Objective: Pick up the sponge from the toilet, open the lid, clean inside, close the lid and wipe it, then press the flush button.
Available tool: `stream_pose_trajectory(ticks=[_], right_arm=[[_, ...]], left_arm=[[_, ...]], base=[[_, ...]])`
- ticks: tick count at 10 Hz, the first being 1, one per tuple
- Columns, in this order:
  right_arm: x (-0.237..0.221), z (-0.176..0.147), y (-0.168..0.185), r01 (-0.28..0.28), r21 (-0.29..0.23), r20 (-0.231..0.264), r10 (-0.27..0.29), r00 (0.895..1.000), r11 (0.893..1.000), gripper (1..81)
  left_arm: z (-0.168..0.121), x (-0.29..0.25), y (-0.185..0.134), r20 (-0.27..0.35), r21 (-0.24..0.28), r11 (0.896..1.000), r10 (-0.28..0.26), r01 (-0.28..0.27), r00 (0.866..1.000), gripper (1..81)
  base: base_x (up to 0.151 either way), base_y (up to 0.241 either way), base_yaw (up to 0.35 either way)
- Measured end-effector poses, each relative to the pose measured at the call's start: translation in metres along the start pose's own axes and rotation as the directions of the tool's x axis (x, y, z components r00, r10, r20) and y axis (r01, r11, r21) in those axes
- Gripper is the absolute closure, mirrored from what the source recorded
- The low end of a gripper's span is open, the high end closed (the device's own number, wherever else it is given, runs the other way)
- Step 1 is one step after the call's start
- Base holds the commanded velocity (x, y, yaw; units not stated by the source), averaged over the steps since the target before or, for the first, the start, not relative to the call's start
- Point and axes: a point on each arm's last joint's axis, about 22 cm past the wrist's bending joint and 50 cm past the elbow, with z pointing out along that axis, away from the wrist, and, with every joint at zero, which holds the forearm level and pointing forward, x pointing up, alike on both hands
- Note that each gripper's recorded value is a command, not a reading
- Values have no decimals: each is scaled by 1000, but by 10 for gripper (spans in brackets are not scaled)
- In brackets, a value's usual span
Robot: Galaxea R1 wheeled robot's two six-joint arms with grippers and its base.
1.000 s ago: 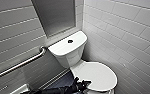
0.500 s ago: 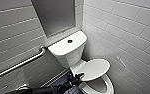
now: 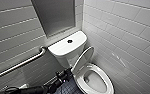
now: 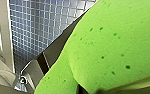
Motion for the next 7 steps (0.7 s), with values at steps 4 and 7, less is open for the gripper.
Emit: stream_pose_trajectory(ticks=[4,7], right_arm=[[-4,-1,0,-4,0,5,4,1000,1000,811],[-7,-1,1,-6,-2,8,6,1000,1000,811]], left_arm=[[-2,20,1,-43,-11,1000,12,-12,999,10],[10,-11,-22,34,56,998,-5,3,999,10]], base=[[0,0,0],[0,0,0]])
